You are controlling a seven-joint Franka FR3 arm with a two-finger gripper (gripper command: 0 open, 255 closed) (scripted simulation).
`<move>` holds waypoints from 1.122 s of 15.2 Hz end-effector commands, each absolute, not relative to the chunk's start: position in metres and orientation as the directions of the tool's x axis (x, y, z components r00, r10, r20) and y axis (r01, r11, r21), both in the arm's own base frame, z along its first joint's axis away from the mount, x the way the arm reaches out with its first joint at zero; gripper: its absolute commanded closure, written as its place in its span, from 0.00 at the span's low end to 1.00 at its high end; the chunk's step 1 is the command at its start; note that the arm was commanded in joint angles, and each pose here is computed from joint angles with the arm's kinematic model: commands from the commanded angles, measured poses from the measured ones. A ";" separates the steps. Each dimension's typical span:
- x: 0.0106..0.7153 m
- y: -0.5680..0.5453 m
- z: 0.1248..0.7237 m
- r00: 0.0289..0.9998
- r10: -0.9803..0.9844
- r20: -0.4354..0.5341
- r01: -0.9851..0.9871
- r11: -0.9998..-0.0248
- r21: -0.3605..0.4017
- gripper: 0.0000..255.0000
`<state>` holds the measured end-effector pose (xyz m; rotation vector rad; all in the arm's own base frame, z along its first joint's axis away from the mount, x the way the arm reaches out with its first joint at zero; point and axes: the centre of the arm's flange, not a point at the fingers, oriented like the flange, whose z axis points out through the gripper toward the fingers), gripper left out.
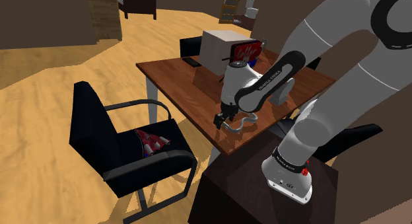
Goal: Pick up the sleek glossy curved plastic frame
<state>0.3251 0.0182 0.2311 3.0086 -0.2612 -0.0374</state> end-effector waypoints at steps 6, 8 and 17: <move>0.326 0.017 0.229 0.985 -0.173 -0.013 -0.170 -0.978 0.122 1.00; 0.327 0.017 0.229 0.985 -0.173 -0.013 -0.170 -0.978 0.122 1.00; 0.326 0.018 0.259 0.985 -0.173 -0.013 -0.170 -0.978 0.122 1.00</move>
